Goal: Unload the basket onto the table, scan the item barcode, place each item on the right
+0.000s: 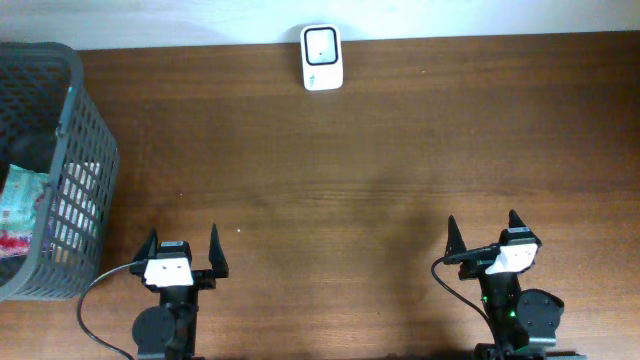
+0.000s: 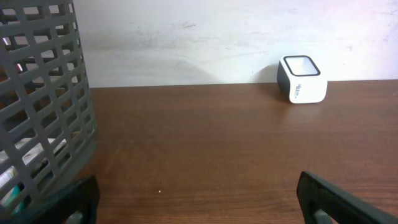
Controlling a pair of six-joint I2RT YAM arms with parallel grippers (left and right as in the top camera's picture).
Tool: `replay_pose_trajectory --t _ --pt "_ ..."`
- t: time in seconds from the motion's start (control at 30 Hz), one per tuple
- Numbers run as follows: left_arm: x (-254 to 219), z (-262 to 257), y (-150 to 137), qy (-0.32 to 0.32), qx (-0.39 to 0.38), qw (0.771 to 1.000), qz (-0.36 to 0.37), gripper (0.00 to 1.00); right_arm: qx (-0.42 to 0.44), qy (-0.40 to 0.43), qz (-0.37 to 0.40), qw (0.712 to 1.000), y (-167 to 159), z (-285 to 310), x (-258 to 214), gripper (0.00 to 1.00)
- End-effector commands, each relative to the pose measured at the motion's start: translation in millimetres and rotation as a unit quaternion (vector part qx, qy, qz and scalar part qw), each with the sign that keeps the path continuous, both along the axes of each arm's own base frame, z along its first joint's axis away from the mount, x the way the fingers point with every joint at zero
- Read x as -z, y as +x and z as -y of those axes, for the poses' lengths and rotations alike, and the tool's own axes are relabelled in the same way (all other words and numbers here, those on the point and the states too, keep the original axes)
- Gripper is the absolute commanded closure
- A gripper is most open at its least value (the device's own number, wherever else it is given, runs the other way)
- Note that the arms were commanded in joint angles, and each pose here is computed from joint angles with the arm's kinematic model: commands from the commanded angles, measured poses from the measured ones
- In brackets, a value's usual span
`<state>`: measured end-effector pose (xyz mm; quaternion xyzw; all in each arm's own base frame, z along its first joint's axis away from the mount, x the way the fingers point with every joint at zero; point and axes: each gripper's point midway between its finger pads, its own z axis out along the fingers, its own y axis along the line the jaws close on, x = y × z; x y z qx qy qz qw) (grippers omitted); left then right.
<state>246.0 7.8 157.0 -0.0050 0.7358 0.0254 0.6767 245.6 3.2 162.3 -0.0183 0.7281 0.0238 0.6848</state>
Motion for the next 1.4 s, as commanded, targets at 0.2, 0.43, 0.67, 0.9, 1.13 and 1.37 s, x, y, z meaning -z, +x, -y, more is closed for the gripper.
replay_pose_trajectory --t 0.2,0.43,0.67,0.9,1.13,1.37 --pt "1.0 0.4 -0.2 0.007 0.003 1.000 0.001 0.01 0.000 0.002 -0.002 1.000 0.1 -0.8 3.1 0.01" --pt "0.8 1.8 -0.2 0.007 0.007 1.000 0.001 0.01 0.000 0.002 -0.002 1.000 0.1 -0.8 3.1 0.01" --pt "-77.5 38.8 -9.4 0.018 0.113 0.980 0.162 0.01 0.000 0.002 -0.002 1.000 0.1 -0.8 3.1 0.01" --pt "-197.2 21.2 -54.4 0.056 0.050 0.937 0.342 0.01 0.000 0.002 -0.002 1.000 0.1 -0.8 3.1 0.01" --pt "-261.4 5.9 -17.8 0.064 0.015 0.990 0.127 0.01 0.000 0.002 -0.002 1.000 0.1 -0.8 3.1 0.01" --pt "-315.8 14.1 30.1 0.086 0.047 0.994 0.045 0.01 0.000 0.002 -0.002 1.000 0.1 -0.8 3.1 0.01"
